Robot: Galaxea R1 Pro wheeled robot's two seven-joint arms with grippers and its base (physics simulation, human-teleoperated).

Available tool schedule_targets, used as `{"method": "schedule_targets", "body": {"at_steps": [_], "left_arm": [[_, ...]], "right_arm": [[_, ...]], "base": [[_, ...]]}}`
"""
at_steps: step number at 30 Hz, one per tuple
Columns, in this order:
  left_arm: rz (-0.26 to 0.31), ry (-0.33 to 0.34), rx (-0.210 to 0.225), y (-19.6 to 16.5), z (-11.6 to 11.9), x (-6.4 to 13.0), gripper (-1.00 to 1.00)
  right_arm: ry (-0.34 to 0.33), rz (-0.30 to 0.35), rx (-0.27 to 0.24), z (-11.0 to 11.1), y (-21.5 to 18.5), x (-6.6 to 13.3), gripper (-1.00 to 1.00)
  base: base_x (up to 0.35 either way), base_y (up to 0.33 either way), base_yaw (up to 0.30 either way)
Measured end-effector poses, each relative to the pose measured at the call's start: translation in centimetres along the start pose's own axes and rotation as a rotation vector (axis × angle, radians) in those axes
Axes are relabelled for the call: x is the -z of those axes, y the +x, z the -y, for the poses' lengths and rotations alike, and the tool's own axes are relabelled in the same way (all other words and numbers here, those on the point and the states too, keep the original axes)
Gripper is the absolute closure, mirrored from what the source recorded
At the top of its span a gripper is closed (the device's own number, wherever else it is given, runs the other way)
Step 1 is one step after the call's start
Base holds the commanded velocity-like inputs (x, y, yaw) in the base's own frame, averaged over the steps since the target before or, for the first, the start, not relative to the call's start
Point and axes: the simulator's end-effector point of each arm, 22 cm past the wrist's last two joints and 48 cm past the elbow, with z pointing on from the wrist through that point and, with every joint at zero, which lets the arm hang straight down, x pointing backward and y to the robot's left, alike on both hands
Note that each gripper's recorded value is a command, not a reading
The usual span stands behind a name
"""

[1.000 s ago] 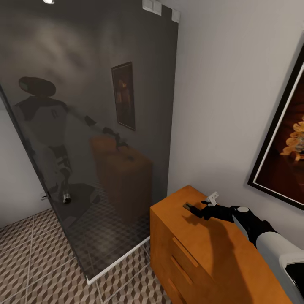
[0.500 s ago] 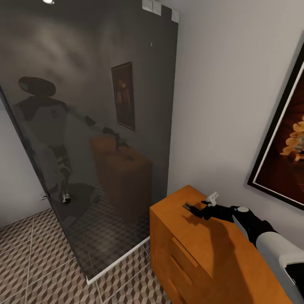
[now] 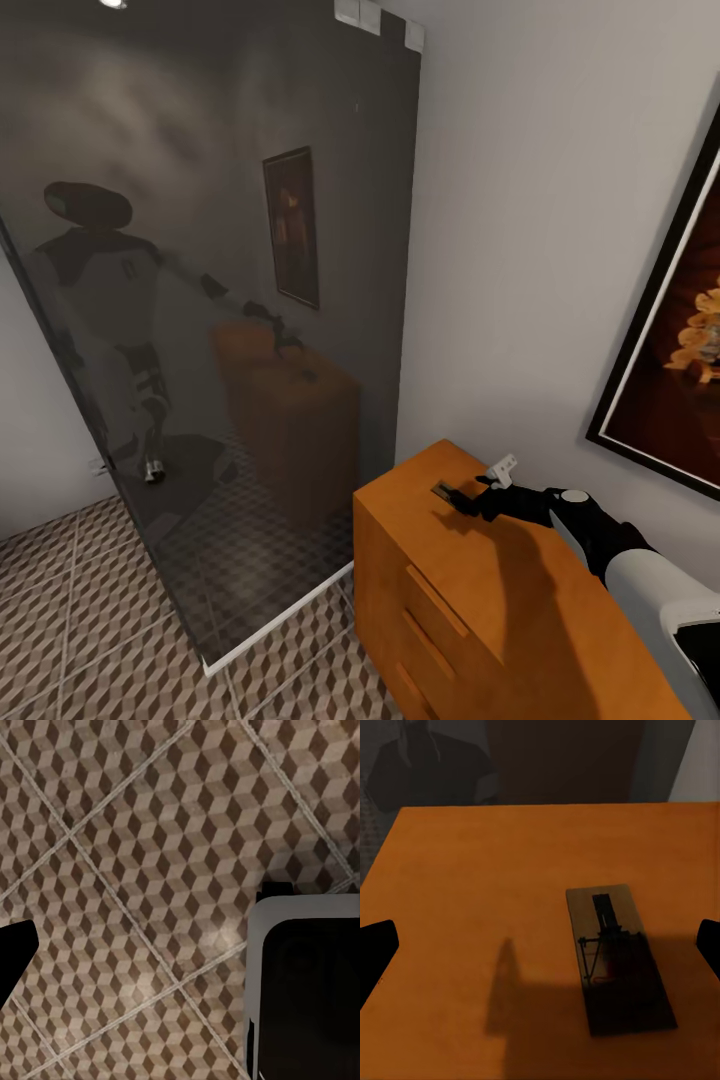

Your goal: Take the four mousetraps from the cabinet in the bathroom and place them on the bathroom floor. Make sure all four end up on the same floor surface, and ensure that at least two of them are either under or directly next to the same bathroom sink.

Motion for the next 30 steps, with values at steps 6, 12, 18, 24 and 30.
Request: {"method": "schedule_targets", "body": {"at_steps": [6,12,18,24,30], "left_arm": [[0.000,0.000,0.000,0.0,0.0,0.0,-1.00],[0.001,0.001,0.000,0.0,0.0,0.0,-1.00],[0.000,0.002,0.000,0.0,0.0,0.0,-1.00],[0.001,0.001,-0.001,0.0,0.0,0.0,-1.00],[0.001,0.001,0.000,0.0,0.0,0.0,-1.00]], "right_arm": [[-0.003,0.000,-0.003,-0.1,0.0,-0.1,-1.00],[-0.003,-0.018,-0.020,-0.1,1.0,0.0,-1.00],[-0.002,-0.028,-0.032,-0.1,1.6,0.0,-1.00],[-0.002,-0.029,-0.034,-0.1,1.7,0.0,-1.00],[-0.002,-0.029,-0.034,-0.2,1.7,0.0,-1.00]], "base": [[0.002,-0.001,0.000],[0.000,0.000,0.000],[0.000,0.000,0.000],[0.031,0.000,0.000],[0.147,0.000,0.000]]}}
